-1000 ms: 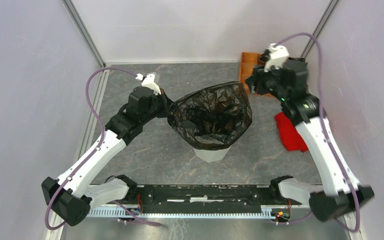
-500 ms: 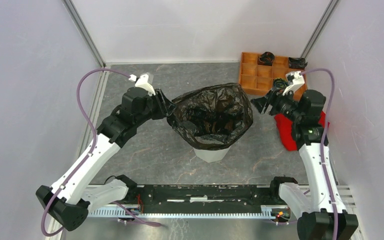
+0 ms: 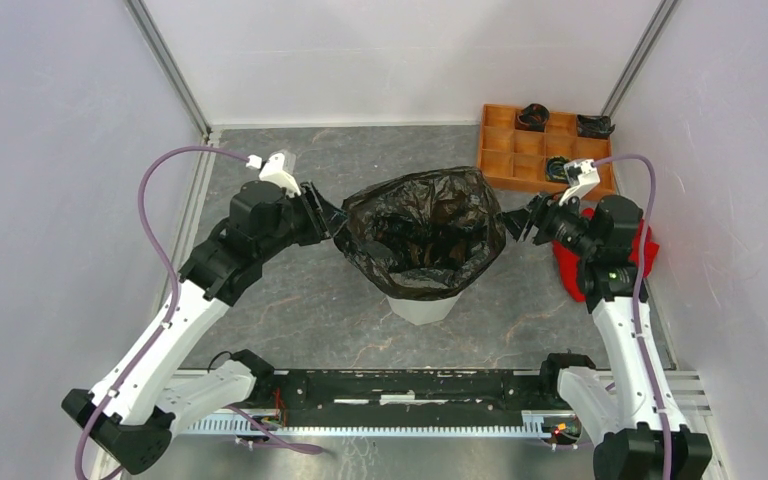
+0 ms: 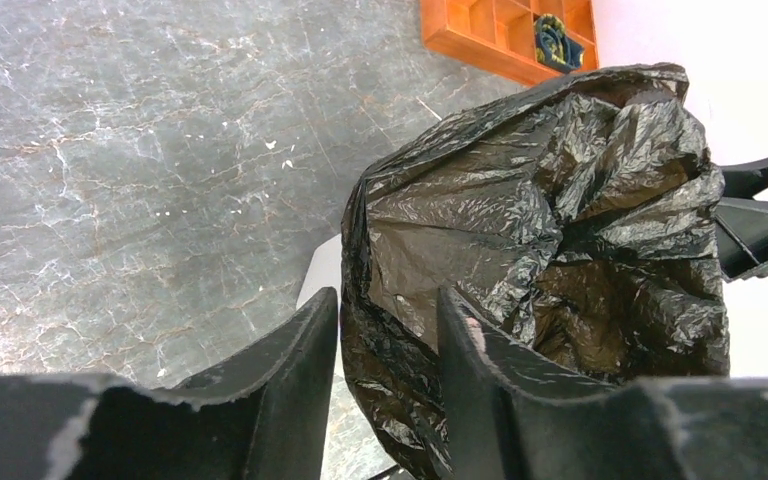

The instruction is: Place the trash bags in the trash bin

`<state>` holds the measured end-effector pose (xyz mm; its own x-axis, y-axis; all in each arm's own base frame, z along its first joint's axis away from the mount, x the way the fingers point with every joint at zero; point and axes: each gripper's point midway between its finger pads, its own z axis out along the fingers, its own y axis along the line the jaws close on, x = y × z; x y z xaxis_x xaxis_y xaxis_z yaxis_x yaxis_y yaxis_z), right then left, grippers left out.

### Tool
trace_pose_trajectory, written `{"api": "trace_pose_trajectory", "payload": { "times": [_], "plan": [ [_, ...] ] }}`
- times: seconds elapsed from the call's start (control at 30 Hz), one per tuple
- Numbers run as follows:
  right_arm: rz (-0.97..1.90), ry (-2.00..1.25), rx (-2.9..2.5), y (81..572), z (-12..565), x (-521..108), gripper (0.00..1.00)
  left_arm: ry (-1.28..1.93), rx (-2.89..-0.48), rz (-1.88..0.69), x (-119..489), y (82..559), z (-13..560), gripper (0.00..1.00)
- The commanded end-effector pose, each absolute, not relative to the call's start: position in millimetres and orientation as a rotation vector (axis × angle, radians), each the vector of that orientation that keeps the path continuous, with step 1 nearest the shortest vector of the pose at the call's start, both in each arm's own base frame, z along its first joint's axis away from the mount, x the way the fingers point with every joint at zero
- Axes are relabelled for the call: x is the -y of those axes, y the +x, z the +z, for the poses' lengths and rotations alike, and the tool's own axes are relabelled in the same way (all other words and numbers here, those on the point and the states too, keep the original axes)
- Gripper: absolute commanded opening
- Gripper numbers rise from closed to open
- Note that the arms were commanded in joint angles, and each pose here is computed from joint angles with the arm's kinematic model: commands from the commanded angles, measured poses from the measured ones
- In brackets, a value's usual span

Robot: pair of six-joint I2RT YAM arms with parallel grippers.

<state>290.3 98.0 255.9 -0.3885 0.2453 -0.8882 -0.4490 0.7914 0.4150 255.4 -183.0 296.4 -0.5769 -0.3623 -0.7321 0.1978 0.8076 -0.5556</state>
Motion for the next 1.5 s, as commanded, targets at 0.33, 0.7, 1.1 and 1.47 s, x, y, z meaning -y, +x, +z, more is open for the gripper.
{"api": "trace_pose_trajectory", "payload": {
  "times": [0.33, 0.7, 1.1, 1.47],
  "plan": [
    [0.928, -0.23, -1.777, 280.4, 239.0, -129.6, 0.47, -0.139, -2.111, -0.976, 206.3, 233.8, 255.6, 0.02],
    [0.957, -0.228, -1.804, 277.6, 225.0, -147.1, 0.0, -0.185, -2.087, -1.061, 207.8, 223.1, 222.9, 0.02],
    [0.8, -0.222, -1.902, 290.5, 193.4, -143.7, 0.0, -0.219, -2.139, -1.039, 213.2, 233.6, 174.7, 0.02],
    [0.646, -0.265, -1.937, 303.0, 178.5, -140.3, 0.0, -0.253, -2.201, -1.022, 220.5, 243.5, 128.2, 0.02]
  ]
}}
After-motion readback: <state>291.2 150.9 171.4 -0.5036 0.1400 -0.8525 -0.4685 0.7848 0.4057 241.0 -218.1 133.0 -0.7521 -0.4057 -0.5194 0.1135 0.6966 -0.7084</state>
